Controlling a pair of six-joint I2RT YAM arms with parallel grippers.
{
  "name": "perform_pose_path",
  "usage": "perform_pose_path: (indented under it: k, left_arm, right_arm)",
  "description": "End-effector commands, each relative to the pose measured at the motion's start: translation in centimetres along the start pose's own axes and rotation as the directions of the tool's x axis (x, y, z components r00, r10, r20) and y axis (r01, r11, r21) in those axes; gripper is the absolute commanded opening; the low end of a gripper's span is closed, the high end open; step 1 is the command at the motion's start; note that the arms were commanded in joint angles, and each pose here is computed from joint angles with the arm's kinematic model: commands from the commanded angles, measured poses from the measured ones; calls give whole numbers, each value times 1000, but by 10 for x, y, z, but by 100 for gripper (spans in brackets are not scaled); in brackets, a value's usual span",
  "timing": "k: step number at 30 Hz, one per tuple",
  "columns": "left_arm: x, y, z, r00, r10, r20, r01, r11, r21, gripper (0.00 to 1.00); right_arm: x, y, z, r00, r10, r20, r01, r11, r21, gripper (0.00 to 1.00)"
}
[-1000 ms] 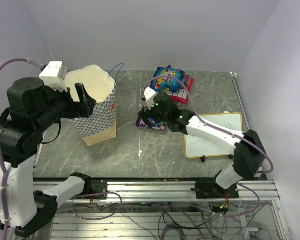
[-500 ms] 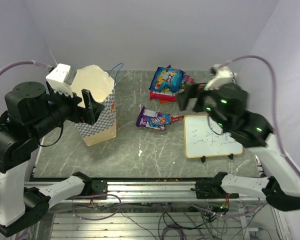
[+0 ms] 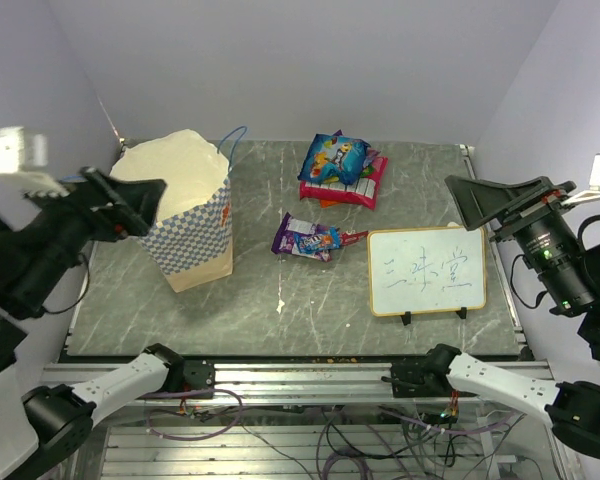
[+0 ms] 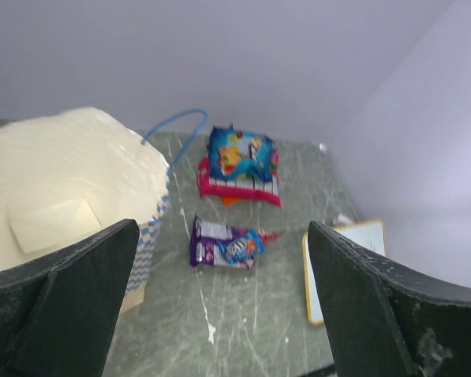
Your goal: Take the snacks out of the paper bag
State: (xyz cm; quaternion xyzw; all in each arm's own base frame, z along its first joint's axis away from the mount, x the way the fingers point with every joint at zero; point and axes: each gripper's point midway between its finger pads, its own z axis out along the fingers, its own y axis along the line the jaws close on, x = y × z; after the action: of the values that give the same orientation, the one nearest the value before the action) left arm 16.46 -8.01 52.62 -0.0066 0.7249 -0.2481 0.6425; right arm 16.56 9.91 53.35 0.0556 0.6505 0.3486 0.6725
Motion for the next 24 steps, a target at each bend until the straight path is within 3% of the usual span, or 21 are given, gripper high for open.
perform_pose_path:
  k: [1,5,24]
  left_arm:
    - [-32,26,-32,987,-36,157,55,991,-118,100]
    - [-37,26,-36,981,-53,184,75,991,-115,99]
    - [-19,18,-20,989,-100,109,109,990,-88,99]
  right_arm:
    - [-15,-1,3,998,33,51,-35,999,35,100]
    - [-11,-3,6,998,38,55,-40,998,43,100]
    - [6,-23,14,1000,10,27,-13,989,149,100]
